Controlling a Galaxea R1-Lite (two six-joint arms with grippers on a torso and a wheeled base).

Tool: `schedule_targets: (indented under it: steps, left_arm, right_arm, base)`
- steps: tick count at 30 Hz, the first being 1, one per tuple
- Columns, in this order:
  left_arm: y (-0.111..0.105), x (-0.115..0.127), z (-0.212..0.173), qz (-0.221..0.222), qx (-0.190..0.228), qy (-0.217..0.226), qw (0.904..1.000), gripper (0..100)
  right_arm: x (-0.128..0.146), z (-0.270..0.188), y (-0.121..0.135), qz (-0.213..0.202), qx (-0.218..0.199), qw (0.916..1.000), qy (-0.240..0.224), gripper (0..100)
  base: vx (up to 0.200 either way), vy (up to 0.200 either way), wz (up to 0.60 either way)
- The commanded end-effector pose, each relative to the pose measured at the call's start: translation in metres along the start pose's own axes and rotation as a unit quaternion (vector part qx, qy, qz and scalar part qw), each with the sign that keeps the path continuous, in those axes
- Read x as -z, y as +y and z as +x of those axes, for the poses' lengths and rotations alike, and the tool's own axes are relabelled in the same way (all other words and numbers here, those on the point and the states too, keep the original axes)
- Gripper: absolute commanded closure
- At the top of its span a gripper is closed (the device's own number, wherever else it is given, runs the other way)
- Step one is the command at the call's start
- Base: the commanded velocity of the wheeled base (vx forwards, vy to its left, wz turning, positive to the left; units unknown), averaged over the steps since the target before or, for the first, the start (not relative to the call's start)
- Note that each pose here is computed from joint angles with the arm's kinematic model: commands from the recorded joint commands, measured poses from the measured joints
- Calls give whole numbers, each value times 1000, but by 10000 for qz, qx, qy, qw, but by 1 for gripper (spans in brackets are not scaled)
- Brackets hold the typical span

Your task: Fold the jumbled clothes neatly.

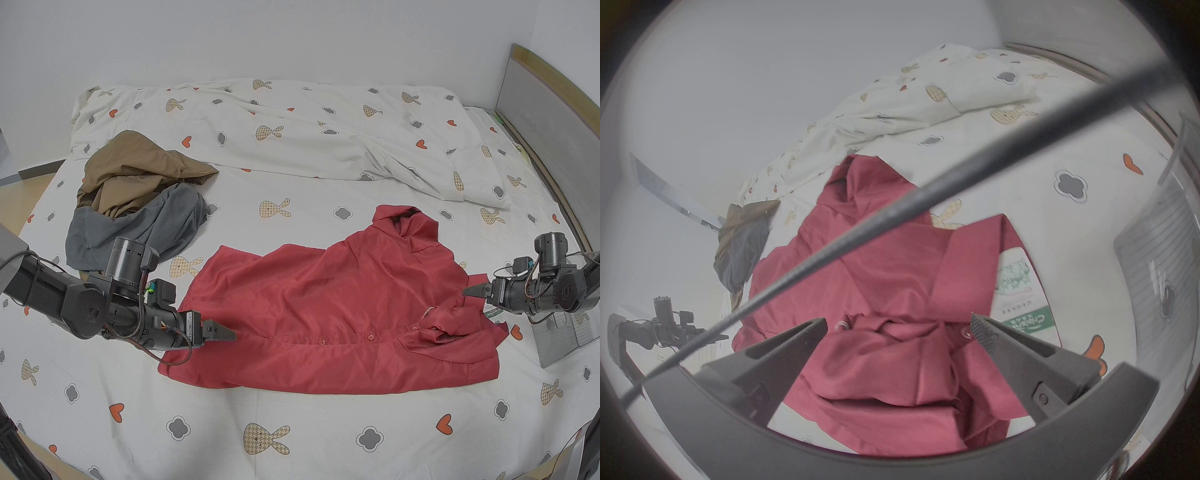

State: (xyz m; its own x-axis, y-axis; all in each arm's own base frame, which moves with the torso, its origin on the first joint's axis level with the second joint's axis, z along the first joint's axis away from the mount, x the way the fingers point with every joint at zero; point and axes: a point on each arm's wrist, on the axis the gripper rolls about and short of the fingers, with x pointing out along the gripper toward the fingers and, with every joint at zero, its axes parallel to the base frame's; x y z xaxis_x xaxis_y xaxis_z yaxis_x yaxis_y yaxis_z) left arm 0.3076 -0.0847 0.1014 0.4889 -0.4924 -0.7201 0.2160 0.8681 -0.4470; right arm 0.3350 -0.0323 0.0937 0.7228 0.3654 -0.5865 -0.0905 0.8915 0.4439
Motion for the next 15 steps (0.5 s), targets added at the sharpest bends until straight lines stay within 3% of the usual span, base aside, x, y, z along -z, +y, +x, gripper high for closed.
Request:
schedule_targets:
  steps: [1, 12, 15]
  left_arm:
    - [0, 0, 1, -4, -2, 9, 10000, 0]
    - [1, 1, 1, -18, -12, 26, 10000, 0]
    - [1, 1, 2, -21, -14, 33, 10000, 0]
  right_arm:
    - [12, 8, -15, 129, 113, 9996, 233, 0]
    - [28, 28, -24, 255, -12, 9978, 608, 0]
    - [28, 29, -26, 303, -278, 9971, 645, 0]
  base:
    - [0, 0, 0]
    - [0, 0, 0]
    - [0, 0, 0]
